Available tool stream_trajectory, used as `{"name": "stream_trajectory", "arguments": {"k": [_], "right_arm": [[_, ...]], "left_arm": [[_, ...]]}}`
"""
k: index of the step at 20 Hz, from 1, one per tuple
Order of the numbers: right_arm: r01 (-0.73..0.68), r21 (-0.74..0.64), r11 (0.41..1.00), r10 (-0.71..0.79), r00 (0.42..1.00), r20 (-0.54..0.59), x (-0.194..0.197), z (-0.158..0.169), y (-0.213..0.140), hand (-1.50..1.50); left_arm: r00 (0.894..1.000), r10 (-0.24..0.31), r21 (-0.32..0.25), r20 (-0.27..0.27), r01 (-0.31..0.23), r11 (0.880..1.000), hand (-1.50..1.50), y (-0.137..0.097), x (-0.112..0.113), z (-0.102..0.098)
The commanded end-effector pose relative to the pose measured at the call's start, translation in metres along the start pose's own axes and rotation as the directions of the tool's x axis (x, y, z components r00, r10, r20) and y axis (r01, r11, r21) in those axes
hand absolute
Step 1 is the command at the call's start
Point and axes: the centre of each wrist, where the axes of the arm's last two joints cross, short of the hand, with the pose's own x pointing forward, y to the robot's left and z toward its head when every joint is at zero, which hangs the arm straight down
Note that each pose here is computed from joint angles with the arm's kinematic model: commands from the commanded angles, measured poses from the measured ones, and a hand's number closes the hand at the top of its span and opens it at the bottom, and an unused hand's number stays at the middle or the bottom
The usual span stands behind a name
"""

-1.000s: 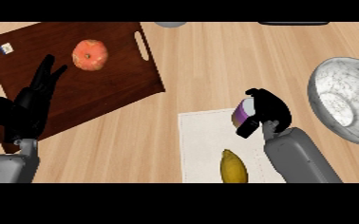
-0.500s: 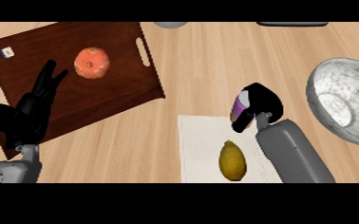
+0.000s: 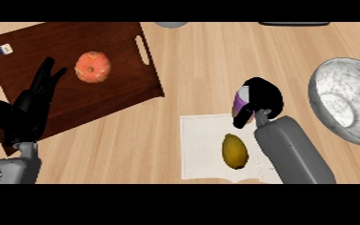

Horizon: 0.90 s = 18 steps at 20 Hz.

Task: Pick the can from the placemat and place it in the bowl

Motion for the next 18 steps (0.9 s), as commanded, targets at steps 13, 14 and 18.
{"name": "stream_trajectory", "arguments": {"k": [13, 14, 18], "right_arm": [[0.047, -0.594, 0.803, 0.009, 0.996, 0.091, 0.034, 0.085, -0.111, 1.50], [0.094, -0.622, 0.778, -0.031, 0.993, 0.112, 0.027, 0.094, -0.124, 1.50], [0.198, -0.665, 0.720, -0.146, 0.980, 0.134, 0.011, 0.116, -0.150, 1.50]], "left_arm": [[1.000, 0.002, 0.023, -0.015, -0.001, 1.000, 0.00, -0.004, -0.003, -0.007], [1.000, -0.003, 0.016, -0.013, 0.003, 1.000, 0.00, 0.004, -0.004, 0.000], [1.000, -0.014, 0.006, -0.007, 0.014, 1.000, 0.00, -0.003, -0.006, -0.004]]}}
